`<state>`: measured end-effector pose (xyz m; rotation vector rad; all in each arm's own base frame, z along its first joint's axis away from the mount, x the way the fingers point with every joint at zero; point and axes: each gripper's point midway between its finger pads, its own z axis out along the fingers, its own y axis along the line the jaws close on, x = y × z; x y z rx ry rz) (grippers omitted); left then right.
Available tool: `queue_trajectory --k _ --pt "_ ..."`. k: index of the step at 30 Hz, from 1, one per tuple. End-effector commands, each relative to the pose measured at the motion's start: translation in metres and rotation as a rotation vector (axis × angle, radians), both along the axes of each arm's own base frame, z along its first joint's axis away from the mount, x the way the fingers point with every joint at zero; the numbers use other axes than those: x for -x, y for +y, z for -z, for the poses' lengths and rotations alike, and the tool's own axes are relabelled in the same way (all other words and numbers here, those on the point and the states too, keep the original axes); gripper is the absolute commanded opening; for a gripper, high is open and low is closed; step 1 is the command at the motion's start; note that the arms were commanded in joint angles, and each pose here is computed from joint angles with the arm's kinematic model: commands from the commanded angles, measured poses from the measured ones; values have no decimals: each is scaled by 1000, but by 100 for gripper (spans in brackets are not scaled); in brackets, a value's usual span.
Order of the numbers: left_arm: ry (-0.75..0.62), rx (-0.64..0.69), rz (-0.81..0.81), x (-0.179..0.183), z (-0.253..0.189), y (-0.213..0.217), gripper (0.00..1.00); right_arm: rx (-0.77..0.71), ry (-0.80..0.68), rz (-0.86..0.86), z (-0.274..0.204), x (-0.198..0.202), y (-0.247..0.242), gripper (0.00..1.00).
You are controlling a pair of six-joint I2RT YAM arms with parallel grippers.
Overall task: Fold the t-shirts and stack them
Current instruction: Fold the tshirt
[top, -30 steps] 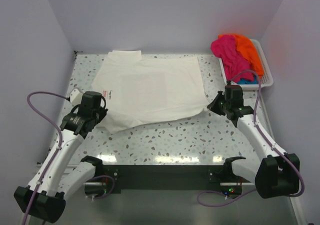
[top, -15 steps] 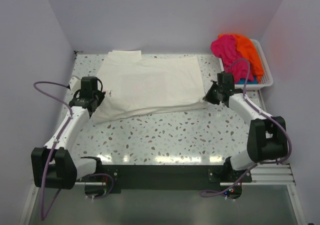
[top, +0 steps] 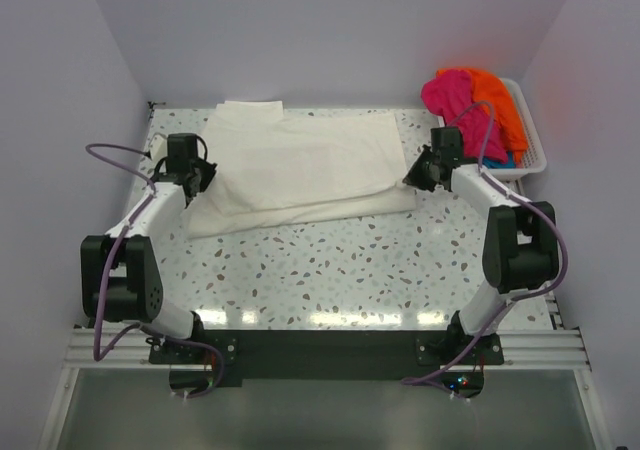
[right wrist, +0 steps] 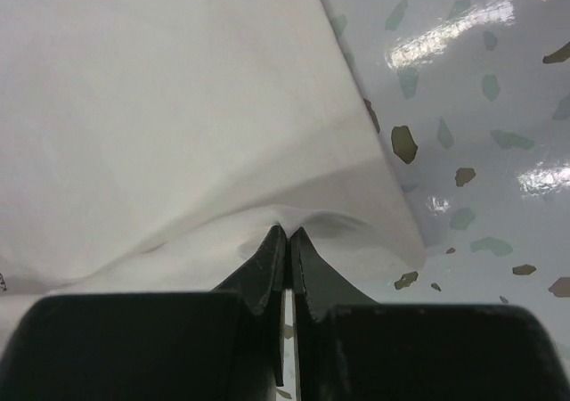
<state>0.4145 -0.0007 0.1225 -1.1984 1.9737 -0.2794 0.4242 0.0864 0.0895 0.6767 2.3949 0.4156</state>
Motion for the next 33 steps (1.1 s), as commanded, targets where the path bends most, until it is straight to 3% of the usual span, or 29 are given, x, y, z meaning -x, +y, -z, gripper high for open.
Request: queue_trajectory --k 1,23,27,29,31,32,33 --pt "-141 1 18 -35 -40 0 0 -17 -63 37 -16 -23 -10 0" --pt "-95 1 -31 -67 -25 18 0 -51 -28 25 11 -61 -14 0" --pt "-67 8 -20 -78 -14 16 0 -49 -49 11 5 -76 -15 7" --pt "-77 10 -16 -83 -16 19 0 -43 -43 -2 6 -79 -15 17" --pt "-83 17 -15 -90 -19 22 18 -36 -57 -12 -4 -87 -15 32" --pt "-87 20 -16 -93 -19 26 49 -27 -46 -24 -3 -86 -15 37" --pt "-104 19 -12 -97 -27 29 61 -23 -56 -31 -9 -89 -15 41"
